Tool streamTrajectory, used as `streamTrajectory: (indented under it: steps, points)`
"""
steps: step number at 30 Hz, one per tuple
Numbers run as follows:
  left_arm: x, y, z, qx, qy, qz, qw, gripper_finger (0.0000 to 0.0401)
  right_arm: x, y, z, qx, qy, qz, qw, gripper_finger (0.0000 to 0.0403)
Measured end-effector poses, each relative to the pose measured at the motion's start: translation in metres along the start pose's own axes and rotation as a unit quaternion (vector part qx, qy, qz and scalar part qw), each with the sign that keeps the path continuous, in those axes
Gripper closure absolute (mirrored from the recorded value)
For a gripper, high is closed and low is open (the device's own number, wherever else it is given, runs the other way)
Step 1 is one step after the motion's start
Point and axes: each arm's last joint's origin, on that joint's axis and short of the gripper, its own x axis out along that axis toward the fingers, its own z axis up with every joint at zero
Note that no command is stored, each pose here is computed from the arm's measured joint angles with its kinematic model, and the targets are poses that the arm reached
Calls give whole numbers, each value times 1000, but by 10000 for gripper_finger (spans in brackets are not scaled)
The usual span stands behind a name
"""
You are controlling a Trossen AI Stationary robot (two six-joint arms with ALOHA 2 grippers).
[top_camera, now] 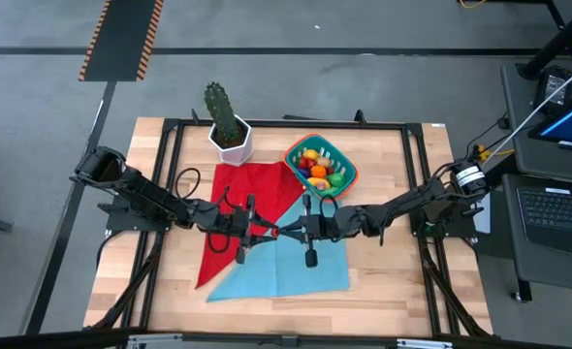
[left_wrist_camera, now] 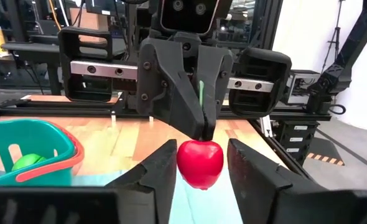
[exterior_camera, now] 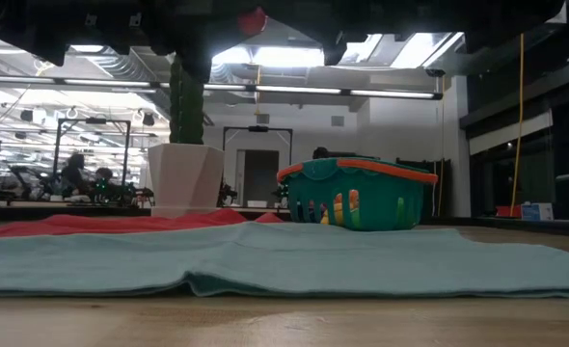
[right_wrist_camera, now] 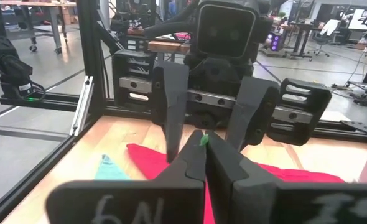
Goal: Build produce basket
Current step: Put the red cherry into the blue basket
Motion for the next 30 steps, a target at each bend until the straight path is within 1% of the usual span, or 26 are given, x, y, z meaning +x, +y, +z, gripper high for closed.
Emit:
streamTrajectory:
  steps: [5, 7, 10, 13, 19, 24, 30]
  points:
    - [-1, -1, 2, 19, -2, -3, 1000, 247, -3, -1, 6, 4, -3, -3, 1000, 401]
    - [-4, -3, 7, 24, -5, -6, 1000, 242, -6, -2, 10, 2, 6, -2, 1000, 401]
    - [-14, -6, 16, 32, 11, -14, 999, 238, -11, -4, 14, 8, 29, -2, 1000, 402]
    - [-24, -8, 21, 36, 39, -22, 998, 237, -16, -5, 18, 5, 46, -4, 999, 402]
    - [-36, -12, 31, 37, 43, -31, 998, 245, -20, -8, 26, 7, 37, -5, 999, 403]
    - [-38, -18, 29, 40, 55, -43, 997, 249, -20, -13, 27, 24, 36, -17, 999, 403]
    - [-40, -21, 27, 35, 65, -50, 996, 243, -22, -15, 27, 14, 48, -42, 998, 403]
